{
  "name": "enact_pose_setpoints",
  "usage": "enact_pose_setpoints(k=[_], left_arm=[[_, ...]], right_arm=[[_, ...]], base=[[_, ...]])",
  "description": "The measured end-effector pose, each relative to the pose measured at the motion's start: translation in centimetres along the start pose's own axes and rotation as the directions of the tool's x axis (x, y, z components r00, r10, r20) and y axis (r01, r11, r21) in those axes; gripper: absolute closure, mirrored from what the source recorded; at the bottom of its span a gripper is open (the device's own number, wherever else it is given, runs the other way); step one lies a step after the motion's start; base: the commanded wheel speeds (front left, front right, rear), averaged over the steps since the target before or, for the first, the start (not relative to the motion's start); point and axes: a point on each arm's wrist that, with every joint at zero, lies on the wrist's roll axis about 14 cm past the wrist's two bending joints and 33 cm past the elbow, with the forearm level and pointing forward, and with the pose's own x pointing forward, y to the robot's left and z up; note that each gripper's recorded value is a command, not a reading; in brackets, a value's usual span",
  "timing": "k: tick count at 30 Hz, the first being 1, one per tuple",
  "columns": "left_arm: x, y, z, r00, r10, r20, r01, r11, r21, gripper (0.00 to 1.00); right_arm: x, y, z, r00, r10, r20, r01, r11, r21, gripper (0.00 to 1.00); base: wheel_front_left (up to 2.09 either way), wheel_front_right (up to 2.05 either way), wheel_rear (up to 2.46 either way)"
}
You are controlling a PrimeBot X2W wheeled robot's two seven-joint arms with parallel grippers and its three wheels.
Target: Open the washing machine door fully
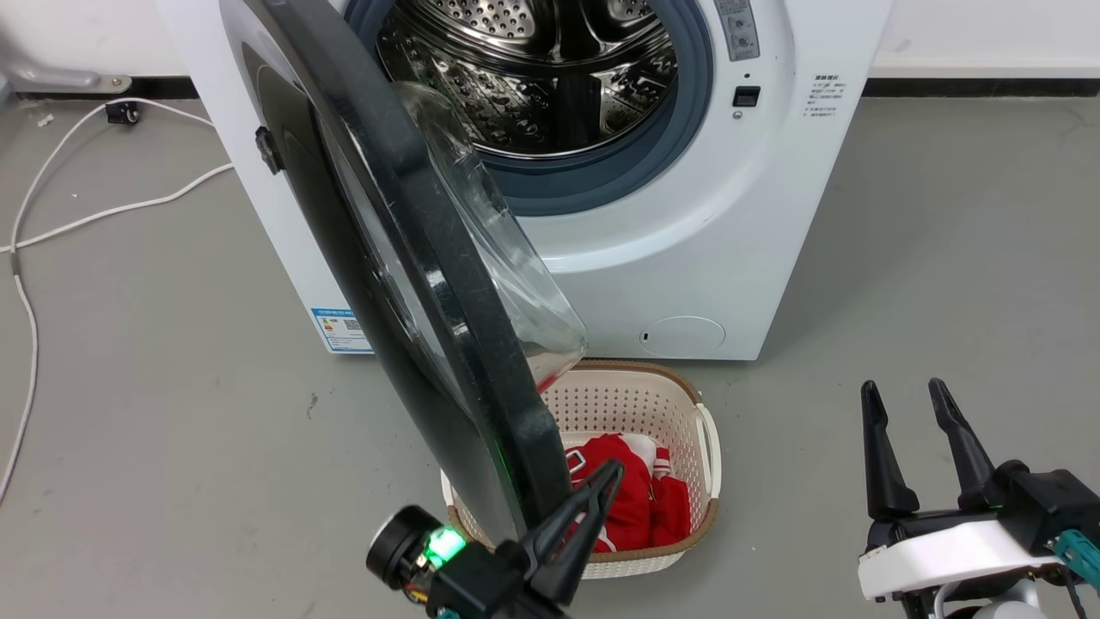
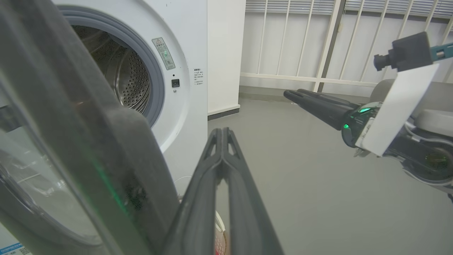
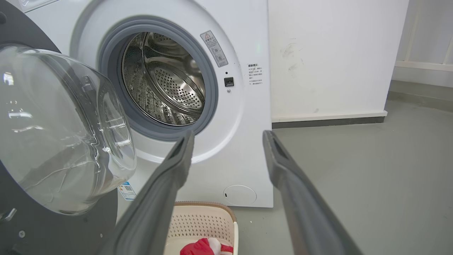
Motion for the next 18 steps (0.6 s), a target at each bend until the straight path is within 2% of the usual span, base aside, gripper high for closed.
enact_pose_setpoints(k=[9, 18], left_arm=[[1.6, 1.4, -0.2, 0.999, 0.027, 0.02, -0.027, 1.0, 0.003, 1.0], [1.4, 1.9, -0.6, 0.999, 0.052, 0.013, -0.052, 0.999, -0.001, 1.0]], right_arm=[[-0.3, -0.4, -0.6, 1.0, -0.016, -0.018, 0.016, 1.0, 0.01, 0.0], [-0.2, -0.4, -0.9, 1.0, -0.016, -0.027, 0.017, 1.0, 0.022, 0.0]], base=[[0.0, 0.0, 0.0], [0.0, 0.0, 0.0]])
